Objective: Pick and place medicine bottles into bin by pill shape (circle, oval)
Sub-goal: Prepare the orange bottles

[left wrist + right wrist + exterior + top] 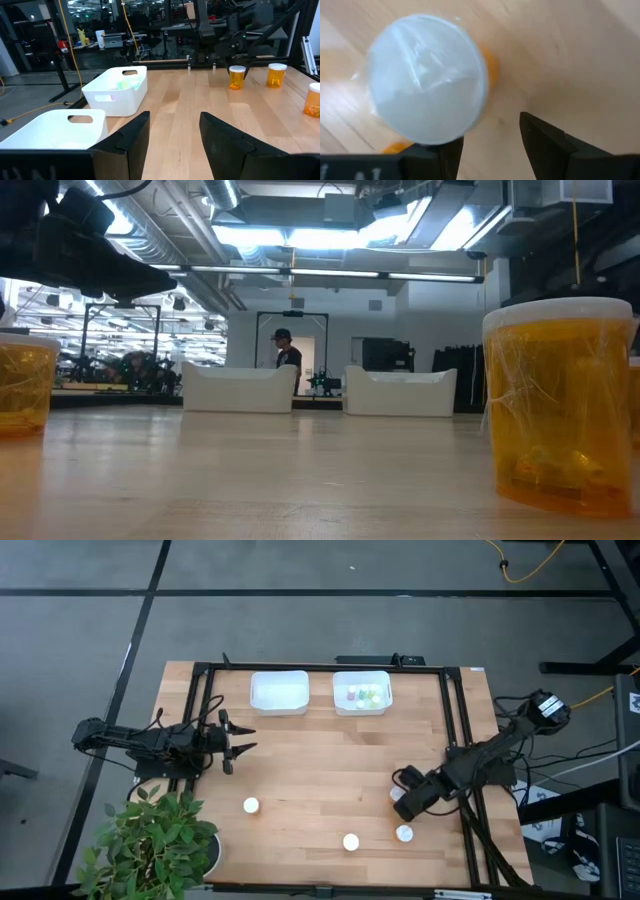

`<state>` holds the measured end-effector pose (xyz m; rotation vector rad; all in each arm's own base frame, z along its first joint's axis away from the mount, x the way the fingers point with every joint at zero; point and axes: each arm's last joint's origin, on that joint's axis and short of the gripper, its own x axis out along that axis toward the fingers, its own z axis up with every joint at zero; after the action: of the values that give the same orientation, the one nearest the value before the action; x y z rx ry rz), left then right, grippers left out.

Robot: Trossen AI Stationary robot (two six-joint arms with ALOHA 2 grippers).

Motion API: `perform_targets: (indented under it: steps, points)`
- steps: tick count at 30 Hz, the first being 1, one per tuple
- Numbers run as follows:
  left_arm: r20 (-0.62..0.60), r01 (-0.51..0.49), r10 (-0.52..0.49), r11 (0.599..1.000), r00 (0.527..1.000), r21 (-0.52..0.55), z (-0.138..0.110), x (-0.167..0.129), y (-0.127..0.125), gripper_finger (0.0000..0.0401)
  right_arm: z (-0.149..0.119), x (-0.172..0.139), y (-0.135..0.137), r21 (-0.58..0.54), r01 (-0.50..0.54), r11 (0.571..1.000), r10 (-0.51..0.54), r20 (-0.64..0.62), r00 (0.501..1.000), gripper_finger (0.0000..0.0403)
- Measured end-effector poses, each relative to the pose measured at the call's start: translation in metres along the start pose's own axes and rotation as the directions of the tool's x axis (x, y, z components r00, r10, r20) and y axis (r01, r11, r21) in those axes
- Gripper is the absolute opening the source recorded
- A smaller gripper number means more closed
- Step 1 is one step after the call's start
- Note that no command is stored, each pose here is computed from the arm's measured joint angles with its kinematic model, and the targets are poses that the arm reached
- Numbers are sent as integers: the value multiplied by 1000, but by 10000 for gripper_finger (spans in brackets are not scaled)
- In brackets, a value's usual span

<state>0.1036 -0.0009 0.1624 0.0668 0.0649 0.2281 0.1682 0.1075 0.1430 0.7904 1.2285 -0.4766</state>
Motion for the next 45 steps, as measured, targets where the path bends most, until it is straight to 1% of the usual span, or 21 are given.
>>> perform_targets:
  steps: [3,6,10,13,15,19,21,24,28,32,36,45]
  points:
    - [0,0,0,1000,1000,0,0,0,0,166,9,1,-1,-16,1,1000,-1,13,1000,193]
    - [0,0,0,1000,1000,-1,0,0,0,166,18,1,-4,15,12,1000,-12,34,999,193]
    - [0,0,0,1000,1000,-1,0,0,0,166,31,2,-5,8,1,1000,-1,68,998,193]
    - [0,0,0,1000,1000,-1,0,0,0,166,39,2,-8,47,6,999,-9,79,997,193]
    - [0,0,0,1000,1000,-1,0,0,0,166,43,2,-9,40,6,999,-9,74,997,193]
    - [0,0,0,1000,1000,-1,0,0,0,166,41,2,-8,1,-29,1000,29,-21,999,193]
    - [0,0,0,1000,1000,-1,0,0,0,166,41,2,-6,-27,-65,997,64,-46,997,193]
    - [0,1,-1,1000,1000,-2,0,0,0,166,43,2,-1,-30,-111,993,110,-27,994,193]
    - [0,0,0,1000,1000,-2,0,0,0,166,47,3,5,-32,-150,988,152,46,987,193]
    - [0,0,0,1000,1000,-2,0,0,0,166,49,8,6,-23,-127,992,128,84,988,193]
    - [0,0,0,1000,1000,-2,0,0,0,166,54,15,4,44,-89,995,83,131,988,193]
    - [0,1,-1,1000,1000,-1,0,0,0,166,77,21,-5,129,-52,990,20,240,970,193]
